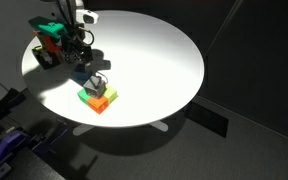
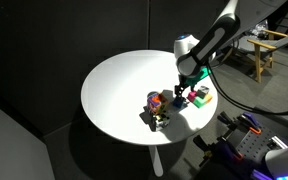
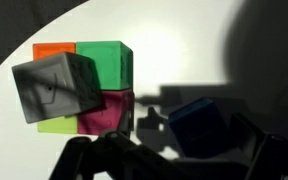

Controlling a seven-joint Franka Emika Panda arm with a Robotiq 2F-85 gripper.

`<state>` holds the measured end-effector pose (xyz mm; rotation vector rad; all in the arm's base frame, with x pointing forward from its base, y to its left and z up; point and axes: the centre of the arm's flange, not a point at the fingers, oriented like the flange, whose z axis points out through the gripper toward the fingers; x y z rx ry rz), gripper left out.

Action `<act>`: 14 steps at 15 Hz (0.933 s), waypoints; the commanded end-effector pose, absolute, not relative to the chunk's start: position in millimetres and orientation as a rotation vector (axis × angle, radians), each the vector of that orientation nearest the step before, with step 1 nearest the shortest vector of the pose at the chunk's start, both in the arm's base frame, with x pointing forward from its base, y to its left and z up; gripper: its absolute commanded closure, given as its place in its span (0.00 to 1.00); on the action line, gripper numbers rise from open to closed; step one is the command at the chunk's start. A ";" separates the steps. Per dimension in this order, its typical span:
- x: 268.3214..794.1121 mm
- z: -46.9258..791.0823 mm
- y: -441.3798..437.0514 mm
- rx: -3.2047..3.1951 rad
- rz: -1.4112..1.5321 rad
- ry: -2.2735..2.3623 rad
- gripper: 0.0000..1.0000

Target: Pick up the blue block and put it on the table

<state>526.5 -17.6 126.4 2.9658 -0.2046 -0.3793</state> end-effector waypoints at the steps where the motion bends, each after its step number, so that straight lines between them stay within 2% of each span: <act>1: 506.2 158.5 -24.2 2.995 -0.396 -0.206 0.00; 8: 479.1 194.8 -31.1 2.982 -0.480 -0.172 0.00; 14: 454.1 230.8 -31.2 3.012 -0.441 -0.166 0.00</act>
